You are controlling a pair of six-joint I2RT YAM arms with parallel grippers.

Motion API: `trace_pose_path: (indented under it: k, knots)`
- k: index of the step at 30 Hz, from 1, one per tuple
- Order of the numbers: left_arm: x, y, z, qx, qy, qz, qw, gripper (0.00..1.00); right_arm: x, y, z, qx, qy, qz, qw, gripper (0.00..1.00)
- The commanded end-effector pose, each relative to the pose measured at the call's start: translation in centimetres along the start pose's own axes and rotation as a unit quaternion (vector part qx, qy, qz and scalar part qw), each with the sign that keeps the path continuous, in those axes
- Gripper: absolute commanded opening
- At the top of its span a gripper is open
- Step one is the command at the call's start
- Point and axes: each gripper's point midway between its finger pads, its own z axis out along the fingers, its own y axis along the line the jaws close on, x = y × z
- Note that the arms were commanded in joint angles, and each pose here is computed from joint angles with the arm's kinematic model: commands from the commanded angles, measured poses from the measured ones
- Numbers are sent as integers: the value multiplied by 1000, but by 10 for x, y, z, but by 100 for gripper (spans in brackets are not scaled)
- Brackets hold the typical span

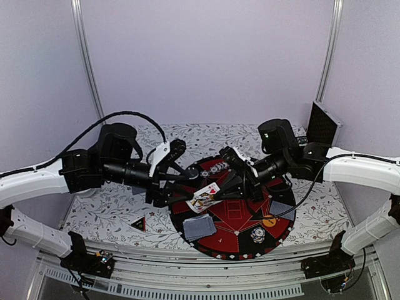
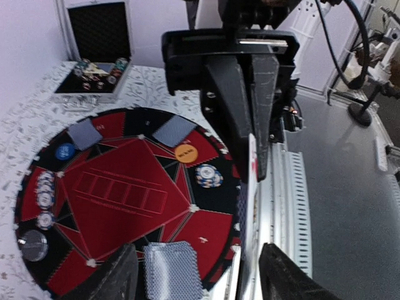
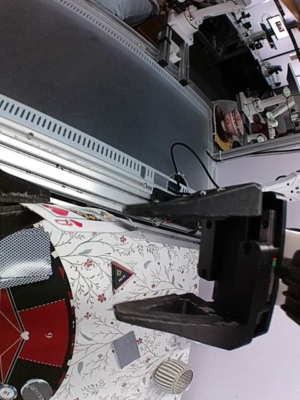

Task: Distribute texas hold em gaming equipment
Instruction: Pass from the right arm to the left

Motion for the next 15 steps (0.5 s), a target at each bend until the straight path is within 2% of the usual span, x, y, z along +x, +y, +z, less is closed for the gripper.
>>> trace_pose_path:
  k: [1,5,6,7,9,11,12,13,14,15]
  knots:
    - [5,-28,9,99,17,-17,995,58,5,-6,1,24,15,-38,999,2]
    - [10,-32,12,116,24,-20,993,56,5,-13,2,38,18,-31,999,2]
    - [12,-32,13,116,26,-21,993,52,5,-13,2,37,18,-31,999,2]
    - [12,-31,14,114,26,-22,993,39,5,-13,2,37,18,-31,999,2]
    - [10,-27,16,105,23,-23,994,0,4,-13,1,39,17,-33,999,2]
    - [11,-22,17,87,20,-24,996,0,4,-14,0,47,18,-35,998,5]
    - [12,-18,17,73,20,-22,997,0,5,-17,-1,59,20,-37,997,14]
    - [17,-12,18,50,25,-20,998,0,5,-20,-3,75,21,-38,996,39]
    - [24,-4,20,17,35,-15,999,0,7,-26,-7,99,24,-38,994,57]
    - [32,13,21,-46,51,-4,998,0,7,-32,-13,126,23,-39,991,67]
